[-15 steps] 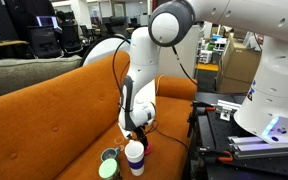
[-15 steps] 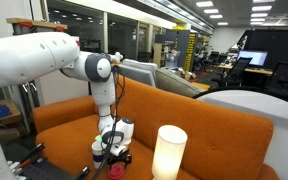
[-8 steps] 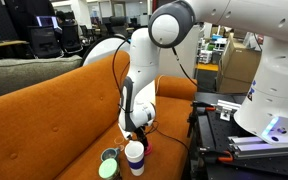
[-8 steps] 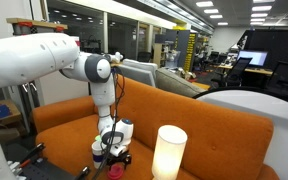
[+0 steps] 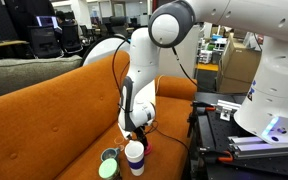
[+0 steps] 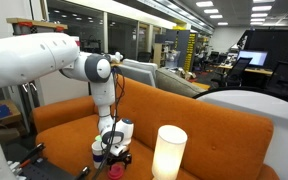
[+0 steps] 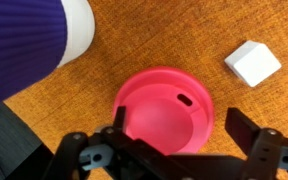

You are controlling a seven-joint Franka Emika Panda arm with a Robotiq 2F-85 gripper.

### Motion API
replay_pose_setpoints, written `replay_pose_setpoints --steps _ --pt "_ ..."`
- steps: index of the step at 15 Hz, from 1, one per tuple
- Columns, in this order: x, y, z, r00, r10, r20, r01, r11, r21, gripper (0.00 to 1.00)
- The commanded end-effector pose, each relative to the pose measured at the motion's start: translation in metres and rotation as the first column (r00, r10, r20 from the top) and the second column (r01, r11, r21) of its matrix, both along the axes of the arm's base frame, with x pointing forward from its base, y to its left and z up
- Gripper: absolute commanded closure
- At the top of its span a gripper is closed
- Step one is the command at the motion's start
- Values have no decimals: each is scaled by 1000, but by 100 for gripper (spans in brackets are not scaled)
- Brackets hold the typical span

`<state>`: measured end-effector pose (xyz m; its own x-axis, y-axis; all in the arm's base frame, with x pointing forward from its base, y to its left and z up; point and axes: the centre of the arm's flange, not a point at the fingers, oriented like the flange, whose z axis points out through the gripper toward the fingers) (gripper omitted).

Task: Cover the blue-white cup with the pink lid

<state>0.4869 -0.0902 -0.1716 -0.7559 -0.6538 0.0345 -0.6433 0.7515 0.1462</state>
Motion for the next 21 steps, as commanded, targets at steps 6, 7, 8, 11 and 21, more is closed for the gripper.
replay_pose_setpoints --steps 6,7,8,11,21 --pt "-7 1 16 1000 -1 11 1 1000 -10 0" --pt "-10 2 17 1000 -2 8 2 1000 -8 0" --pt "-12 2 17 1000 -3 5 3 1000 -8 0" --pt "-18 4 19 1000 1 -2 -1 1000 2 0" --pt "-12 7 9 1000 8 -13 -8 1000 -21 0"
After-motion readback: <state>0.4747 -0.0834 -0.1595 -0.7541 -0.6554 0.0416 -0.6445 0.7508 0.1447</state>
